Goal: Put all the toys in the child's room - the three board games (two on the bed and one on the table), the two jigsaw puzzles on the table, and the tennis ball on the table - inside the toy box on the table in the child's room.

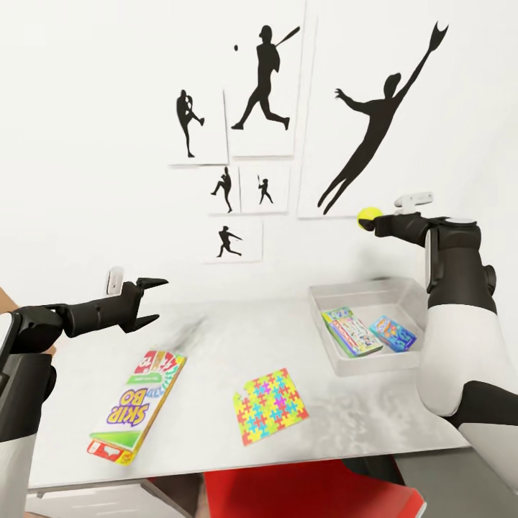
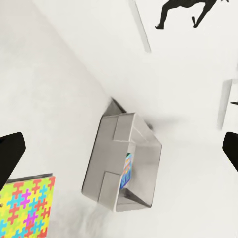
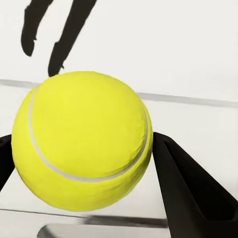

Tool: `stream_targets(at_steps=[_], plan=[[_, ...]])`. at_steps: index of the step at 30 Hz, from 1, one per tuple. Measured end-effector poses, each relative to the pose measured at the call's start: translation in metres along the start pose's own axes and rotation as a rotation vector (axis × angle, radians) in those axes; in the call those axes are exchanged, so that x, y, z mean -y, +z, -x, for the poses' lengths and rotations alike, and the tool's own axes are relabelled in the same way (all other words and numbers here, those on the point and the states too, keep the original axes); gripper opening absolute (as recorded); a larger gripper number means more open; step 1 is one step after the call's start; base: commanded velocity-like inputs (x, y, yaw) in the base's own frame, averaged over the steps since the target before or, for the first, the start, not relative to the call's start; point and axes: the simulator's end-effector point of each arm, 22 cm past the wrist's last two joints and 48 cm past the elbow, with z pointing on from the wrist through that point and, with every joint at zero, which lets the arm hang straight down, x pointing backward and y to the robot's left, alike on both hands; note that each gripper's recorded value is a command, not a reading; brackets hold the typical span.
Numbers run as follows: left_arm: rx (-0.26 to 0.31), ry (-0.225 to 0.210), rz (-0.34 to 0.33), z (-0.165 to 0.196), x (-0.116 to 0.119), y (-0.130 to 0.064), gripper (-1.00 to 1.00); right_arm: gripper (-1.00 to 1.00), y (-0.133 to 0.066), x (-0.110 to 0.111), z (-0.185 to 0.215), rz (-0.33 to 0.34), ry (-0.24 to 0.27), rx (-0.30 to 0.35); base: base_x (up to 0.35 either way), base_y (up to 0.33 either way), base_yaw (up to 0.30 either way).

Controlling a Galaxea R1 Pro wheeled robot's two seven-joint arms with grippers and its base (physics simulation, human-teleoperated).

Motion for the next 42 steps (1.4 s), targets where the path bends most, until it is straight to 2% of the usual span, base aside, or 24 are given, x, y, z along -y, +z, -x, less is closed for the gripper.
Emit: stream_targets(at_steps=[5, 6, 7, 8, 9, 12, 22, 27, 29, 31, 33, 35, 42], plan=[[0.001, -0.005, 0.000, 0.000, 0.000, 0.000, 1.00, -1.00, 0.001, 0.004, -0.005, -0.005, 0.007, -0.013, 0.019, -0.011, 0.000], [0.006, -0.001, 0.066, 0.003, -0.013, -0.002, 1.00, -1.00, 0.013, 0.048, -0.040, -0.054, 0.074, -0.167, 0.000, 0.000, 0.000], [0.001, -0.003, 0.059, 0.003, -0.010, -0.002, 1.00, -1.00, 0.016, 0.065, -0.056, -0.090, 0.084, -0.215, 0.000, 0.000, 0.000], [-0.002, -0.004, 0.054, 0.002, -0.008, -0.002, 1.00, -1.00, 0.018, 0.069, -0.059, -0.104, 0.091, -0.227, 0.000, 0.000, 0.000], [-0.012, -0.007, 0.038, 0.001, -0.002, -0.002, 1.00, -1.00, 0.020, 0.083, -0.069, -0.147, 0.099, -0.260, 0.000, 0.000, 0.000], [-0.019, -0.007, 0.022, 0.000, 0.004, -0.002, 1.00, -1.00, 0.020, 0.098, -0.072, -0.177, 0.105, -0.261, 0.000, 0.000, 0.000], [-0.021, 0.001, 0.000, 0.002, 0.017, -0.002, 1.00, -1.00, 0.021, 0.107, -0.075, -0.191, 0.126, -0.253, 0.000, 0.000, 0.000], [-0.020, 0.001, -0.005, 0.003, 0.019, -0.002, 1.00, -1.00, 0.025, 0.106, -0.116, -0.212, 0.141, -0.342, 0.000, 0.000, 0.000], [-0.017, 0.004, -0.013, 0.004, 0.024, -0.003, 1.00, -1.00, 0.026, 0.110, -0.140, -0.252, 0.133, -0.380, 0.000, 0.000, 0.000], [-0.014, 0.010, -0.022, 0.006, 0.031, -0.003, 1.00, -1.00, 0.027, 0.116, -0.152, -0.290, 0.118, -0.388, 0.000, 0.000, 0.000], [-0.011, 0.013, -0.031, 0.008, 0.038, -0.003, 1.00, -1.00, 0.020, 0.138, -0.162, -0.342, 0.105, -0.393, 0.000, 0.000, 0.000], [-0.017, 0.007, -0.040, 0.005, 0.041, 0.000, 1.00, -1.00, 0.014, 0.151, -0.165, -0.367, 0.102, -0.393, 0.000, 0.000, 0.000], [-0.026, -0.002, -0.052, -0.001, 0.045, 0.003, 1.00, -1.00, 0.002, 0.178, -0.170, -0.408, 0.094, -0.383, 0.000, 0.000, 0.000]])
